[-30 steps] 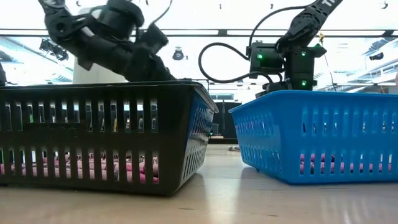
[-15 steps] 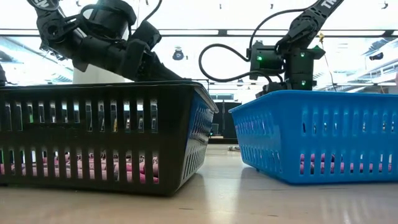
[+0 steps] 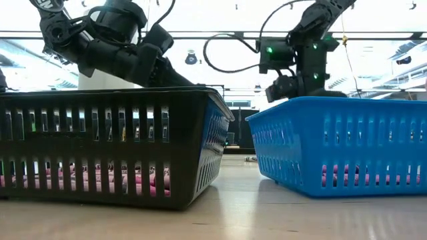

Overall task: Sort crayons
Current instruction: Put the red crayon into the left blue bin

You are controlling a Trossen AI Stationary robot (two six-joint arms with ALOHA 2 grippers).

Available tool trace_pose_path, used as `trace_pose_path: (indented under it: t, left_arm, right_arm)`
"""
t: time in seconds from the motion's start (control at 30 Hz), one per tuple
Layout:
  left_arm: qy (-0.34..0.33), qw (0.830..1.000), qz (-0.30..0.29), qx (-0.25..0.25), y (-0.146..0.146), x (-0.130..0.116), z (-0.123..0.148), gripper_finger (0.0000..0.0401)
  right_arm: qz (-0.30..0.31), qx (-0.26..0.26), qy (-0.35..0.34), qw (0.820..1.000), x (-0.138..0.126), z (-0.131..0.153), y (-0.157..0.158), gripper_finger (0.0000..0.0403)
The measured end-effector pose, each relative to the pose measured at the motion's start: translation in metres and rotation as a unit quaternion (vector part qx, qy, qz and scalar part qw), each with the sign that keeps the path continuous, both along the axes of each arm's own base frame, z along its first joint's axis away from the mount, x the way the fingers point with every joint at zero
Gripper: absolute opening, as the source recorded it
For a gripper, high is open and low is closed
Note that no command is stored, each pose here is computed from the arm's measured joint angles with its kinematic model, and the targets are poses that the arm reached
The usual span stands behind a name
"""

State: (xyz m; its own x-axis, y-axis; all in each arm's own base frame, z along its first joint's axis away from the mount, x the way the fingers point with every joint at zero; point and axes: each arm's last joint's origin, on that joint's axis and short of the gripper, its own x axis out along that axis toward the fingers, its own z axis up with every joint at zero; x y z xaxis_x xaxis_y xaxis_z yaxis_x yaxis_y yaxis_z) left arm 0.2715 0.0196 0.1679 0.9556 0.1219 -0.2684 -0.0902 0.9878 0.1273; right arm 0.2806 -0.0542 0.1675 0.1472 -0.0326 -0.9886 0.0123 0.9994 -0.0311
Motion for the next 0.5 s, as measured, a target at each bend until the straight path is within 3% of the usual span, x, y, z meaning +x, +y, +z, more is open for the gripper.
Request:
trace_pose_path:
  t: [0.27, 0.5]
  left_arm:
    - [0.001, 1.0, 0.006, 0.002, 0.0, 0.0, 0.0, 0.0235]
    - [0.004, 1.0, 0.019, 0.006, 0.001, 0.0, -0.001, 0.0235]
  right_arm:
    - [-0.001, 0.061, -0.008, 0.998, 0.012, 0.024, 0.022, 0.0035]
    - [-0.023, 0.186, -0.024, 0.982, 0.022, 0.036, 0.053, 0.0036]
